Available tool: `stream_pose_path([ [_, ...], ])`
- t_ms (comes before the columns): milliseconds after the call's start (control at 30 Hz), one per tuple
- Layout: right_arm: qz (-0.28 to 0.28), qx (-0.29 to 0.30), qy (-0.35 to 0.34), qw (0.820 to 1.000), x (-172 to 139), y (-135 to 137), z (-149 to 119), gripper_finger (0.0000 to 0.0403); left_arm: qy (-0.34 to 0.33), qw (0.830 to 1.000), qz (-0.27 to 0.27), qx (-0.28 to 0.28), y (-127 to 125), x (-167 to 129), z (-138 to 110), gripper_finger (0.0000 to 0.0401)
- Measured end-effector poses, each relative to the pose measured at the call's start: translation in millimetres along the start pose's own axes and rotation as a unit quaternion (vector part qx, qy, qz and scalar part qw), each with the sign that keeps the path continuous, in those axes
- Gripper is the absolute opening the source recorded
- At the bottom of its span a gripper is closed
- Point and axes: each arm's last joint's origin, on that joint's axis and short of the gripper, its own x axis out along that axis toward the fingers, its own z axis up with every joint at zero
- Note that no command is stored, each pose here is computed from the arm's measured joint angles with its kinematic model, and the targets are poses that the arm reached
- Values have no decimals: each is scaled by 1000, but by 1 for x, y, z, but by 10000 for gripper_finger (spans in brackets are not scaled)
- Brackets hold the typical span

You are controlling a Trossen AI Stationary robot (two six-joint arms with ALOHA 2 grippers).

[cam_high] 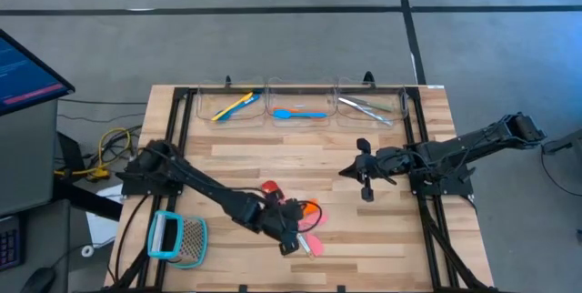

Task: Pick & Place Kitchen Items
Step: Put the orange spatula into the middle transparent bin

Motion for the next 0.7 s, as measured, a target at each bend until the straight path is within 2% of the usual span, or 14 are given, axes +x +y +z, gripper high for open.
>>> stream_pose_path([
  [133, 0, 1, 1, 1000, 0, 0, 0, 1, 78, 996, 40, -3, 3, 21, -17, 1],
  [267, -1, 12, 6, 1000, 0, 0, -1, 1, 147, 987, 68, -20, 11, 22, -28, 1],
  [500, -1, 13, 8, 1000, 0, 0, -2, 1, 135, 989, 51, -26, 13, 7, -20, 4],
  [700, -1, 13, 8, 1000, 0, 0, -2, 1, 136, 989, 54, -15, 15, 12, -20, 19],
])
